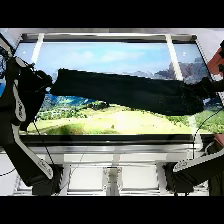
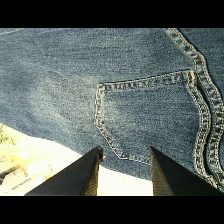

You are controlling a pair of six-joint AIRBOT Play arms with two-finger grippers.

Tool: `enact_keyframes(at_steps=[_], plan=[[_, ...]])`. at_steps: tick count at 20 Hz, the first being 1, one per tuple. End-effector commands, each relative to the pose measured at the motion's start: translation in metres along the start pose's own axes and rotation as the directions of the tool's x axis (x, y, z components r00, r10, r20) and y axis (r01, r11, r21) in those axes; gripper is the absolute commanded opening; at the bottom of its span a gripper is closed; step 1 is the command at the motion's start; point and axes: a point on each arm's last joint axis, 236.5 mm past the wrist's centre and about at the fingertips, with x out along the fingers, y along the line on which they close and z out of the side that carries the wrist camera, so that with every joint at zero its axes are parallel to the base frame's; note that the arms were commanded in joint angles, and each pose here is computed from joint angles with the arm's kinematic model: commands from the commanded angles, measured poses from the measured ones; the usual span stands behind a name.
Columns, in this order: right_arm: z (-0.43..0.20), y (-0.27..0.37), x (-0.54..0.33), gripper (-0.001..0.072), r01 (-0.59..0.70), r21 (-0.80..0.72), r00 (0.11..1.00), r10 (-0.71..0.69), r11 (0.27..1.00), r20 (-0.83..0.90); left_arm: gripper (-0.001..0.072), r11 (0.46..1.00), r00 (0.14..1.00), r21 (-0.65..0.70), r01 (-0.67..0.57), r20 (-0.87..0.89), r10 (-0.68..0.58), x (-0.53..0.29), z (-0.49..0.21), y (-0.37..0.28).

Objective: Fold the clothes and pants, and hang the long-sleeved shirts on hangers.

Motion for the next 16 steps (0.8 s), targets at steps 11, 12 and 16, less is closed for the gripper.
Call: enact_keyframes(at_steps=[11, 12, 16], plan=[[0.005, 0.013, 0.011, 0.0341, 0.005, -0.034, 1.000, -0.005, 0.999, 0.004, 0.0400, 0.998, 0.998, 0.037, 0.053, -0.024, -0.052, 0.026, 0.001, -0.010], [0.005, 0.016, 0.013, 0.0341, 0.004, -0.040, 1.000, -0.004, 0.999, 0.000, 0.0347, 0.997, 0.997, 0.040, 0.072, -0.035, -0.071, 0.031, -0.001, -0.016], [0.005, 0.023, 0.019, 0.0341, 0.004, -0.056, 1.000, -0.004, 0.998, -0.007, 0.0304, 0.988, 0.990, 0.083, 0.129, -0.073, -0.123, 0.045, -0.008, -0.035]])
